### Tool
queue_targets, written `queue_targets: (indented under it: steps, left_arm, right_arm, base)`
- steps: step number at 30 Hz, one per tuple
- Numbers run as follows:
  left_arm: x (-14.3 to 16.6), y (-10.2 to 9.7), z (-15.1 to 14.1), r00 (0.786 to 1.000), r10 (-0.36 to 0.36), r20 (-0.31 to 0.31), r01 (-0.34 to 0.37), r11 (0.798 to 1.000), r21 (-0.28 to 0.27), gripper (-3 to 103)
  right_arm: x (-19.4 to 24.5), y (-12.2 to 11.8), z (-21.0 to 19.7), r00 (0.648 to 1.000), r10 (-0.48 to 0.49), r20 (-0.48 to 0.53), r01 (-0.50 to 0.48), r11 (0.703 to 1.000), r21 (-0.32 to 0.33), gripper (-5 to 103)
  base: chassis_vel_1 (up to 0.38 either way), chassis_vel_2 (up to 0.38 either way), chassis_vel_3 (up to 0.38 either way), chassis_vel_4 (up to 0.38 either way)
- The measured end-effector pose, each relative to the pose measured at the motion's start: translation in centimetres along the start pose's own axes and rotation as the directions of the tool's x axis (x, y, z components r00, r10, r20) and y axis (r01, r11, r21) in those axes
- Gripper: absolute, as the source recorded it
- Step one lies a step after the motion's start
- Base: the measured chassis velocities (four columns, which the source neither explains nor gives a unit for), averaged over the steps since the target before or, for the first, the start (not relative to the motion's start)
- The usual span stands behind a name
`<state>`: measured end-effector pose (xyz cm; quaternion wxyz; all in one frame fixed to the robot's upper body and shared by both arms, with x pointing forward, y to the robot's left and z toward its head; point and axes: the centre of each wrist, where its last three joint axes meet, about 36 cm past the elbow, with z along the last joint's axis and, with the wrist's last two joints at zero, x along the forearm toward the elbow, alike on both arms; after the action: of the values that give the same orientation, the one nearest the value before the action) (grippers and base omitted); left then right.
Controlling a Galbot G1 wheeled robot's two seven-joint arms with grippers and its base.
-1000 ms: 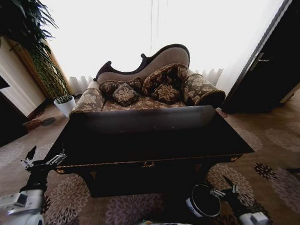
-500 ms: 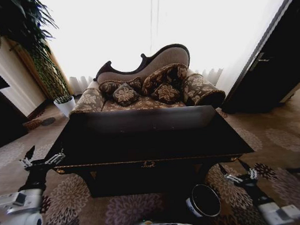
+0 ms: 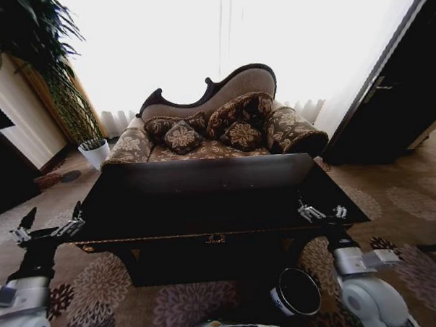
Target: Move to the front of the table and place the trash on the table into the trash bin.
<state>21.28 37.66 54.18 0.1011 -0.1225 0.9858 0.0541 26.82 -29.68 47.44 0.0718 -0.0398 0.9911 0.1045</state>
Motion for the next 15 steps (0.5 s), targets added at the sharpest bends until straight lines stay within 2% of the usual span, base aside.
queue_targets:
  steps: [2, 7, 11, 15]
  left_arm:
    - [0.1, -0.2, 0.0, 1.0, -0.004, -0.004, 0.004, 1.0, 0.006, 100]
    - [0.5, -0.8, -0.2, 1.0, -0.002, -0.014, 0.002, 1.0, 0.022, 100]
    - [0.6, -0.8, -0.1, 1.0, 0.001, -0.016, 0.0, 1.0, 0.026, 100]
    - [0.6, -1.0, 0.0, 1.0, 0.009, -0.017, -0.008, 0.999, 0.052, 100]
  right_arm:
    - [0.0, 1.3, 0.6, 0.999, -0.022, -0.027, 0.021, 0.999, -0.04, 100]
    - [-0.1, 3.4, 1.1, 0.997, -0.064, -0.044, 0.06, 0.994, -0.088, 100]
    - [-0.1, 3.7, 0.9, 0.997, -0.069, -0.047, 0.064, 0.993, -0.099, 100]
    - [-0.4, 3.0, 0.5, 0.997, -0.067, -0.039, 0.064, 0.995, -0.079, 100]
  base:
    - [0.0, 0.0, 0.0, 0.0]
    - [0.0, 0.0, 0.0, 0.0]
    - [0.0, 0.0, 0.0, 0.0]
    - [0.0, 0.0, 0.0, 0.0]
